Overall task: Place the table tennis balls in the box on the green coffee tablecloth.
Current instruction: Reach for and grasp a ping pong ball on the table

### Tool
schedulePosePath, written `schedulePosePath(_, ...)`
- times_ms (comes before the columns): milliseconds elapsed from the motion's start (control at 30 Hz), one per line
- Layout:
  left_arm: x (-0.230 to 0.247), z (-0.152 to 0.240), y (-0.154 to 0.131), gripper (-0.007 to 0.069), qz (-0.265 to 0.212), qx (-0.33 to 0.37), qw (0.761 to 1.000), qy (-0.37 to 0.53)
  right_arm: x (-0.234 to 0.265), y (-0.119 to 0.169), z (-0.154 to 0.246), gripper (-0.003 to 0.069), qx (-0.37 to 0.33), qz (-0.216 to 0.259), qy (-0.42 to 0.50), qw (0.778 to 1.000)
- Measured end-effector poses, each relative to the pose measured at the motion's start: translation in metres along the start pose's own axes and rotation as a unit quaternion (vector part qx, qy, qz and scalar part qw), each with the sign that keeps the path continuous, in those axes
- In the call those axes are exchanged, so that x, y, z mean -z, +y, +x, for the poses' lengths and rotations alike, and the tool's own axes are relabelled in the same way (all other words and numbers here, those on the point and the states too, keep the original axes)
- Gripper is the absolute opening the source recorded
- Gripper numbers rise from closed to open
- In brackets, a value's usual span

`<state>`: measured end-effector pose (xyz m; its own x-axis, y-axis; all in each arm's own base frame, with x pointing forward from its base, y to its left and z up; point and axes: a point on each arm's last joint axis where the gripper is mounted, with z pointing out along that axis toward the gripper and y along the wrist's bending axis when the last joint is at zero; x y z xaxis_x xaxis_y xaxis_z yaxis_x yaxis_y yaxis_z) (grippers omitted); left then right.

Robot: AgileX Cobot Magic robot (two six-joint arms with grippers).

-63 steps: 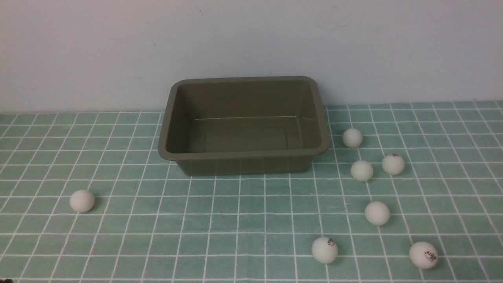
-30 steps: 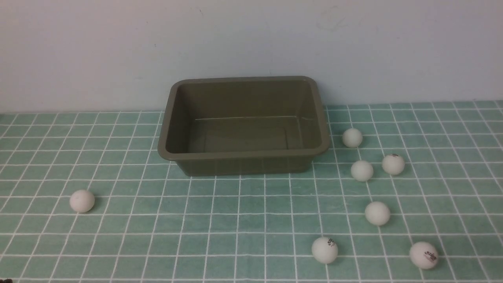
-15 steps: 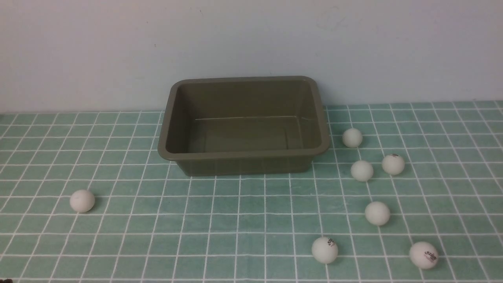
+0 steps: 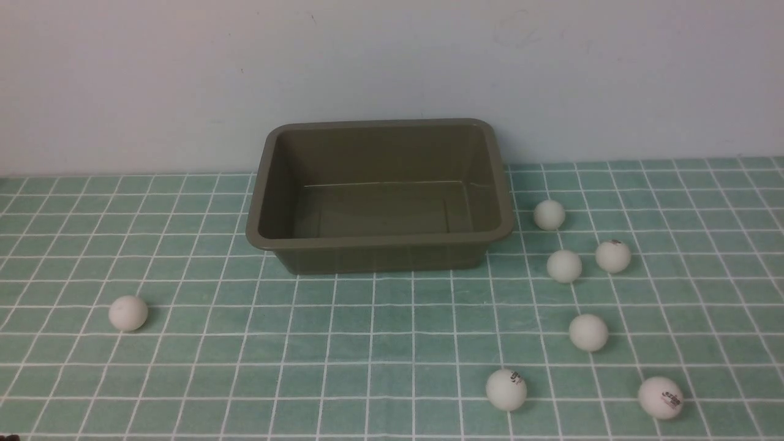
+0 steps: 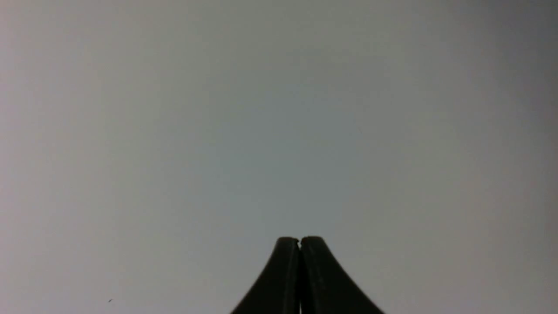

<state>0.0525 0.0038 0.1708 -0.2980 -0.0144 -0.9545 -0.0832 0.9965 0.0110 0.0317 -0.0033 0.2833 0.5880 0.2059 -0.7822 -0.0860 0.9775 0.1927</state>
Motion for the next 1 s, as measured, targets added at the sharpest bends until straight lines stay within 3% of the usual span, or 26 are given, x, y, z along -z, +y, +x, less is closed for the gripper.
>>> schedulePosePath(133,0.0,0.0,0.0,-0.0004,0.0,0.0,1.0,0.0,-0.025,0.016,-0.027,-0.0017,0.077,-0.044,0.096,0.991)
schedulePosePath(200,0.0,0.0,0.0,-0.0004,0.0,0.0,1.0,0.0,-0.041,0.013,-0.022,-0.0017,0.104,-0.021,0.154,0.982)
schedulePosePath(367,0.0,0.0,0.0,-0.0004,0.0,0.0,1.0,0.0,-0.077,0.005,0.019,-0.0017,0.085,0.001,0.283,0.955)
schedulePosePath(567,0.0,0.0,0.0,-0.0004,0.0,0.0,1.0,0.0,-0.095,-0.002,0.092,-0.0017,0.094,-0.009,0.448,0.889)
schedulePosePath(700,0.0,0.0,0.0,-0.0004,0.0,0.0,1.0,0.0,-0.098,0.01,0.121,-0.0017,0.051,-0.057,0.506,0.859)
schedulePosePath(833,0.0,0.0,0.0,-0.0004,0.0,0.0,1.0,0.0,-0.11,0.04,0.129,-0.0017,0.013,-0.146,0.509,0.848)
schedulePosePath(900,0.0,0.0,0.0,-0.0004,0.0,0.0,1.0,0.0,-0.122,0.058,0.129,-0.0017,0.031,-0.202,0.501,0.841)
schedulePosePath(1000,0.0,0.0,0.0,-0.0004,0.0,0.0,1.0,0.0,-0.147,0.065,0.124,-0.0017,0.096,-0.202,0.481,0.848)
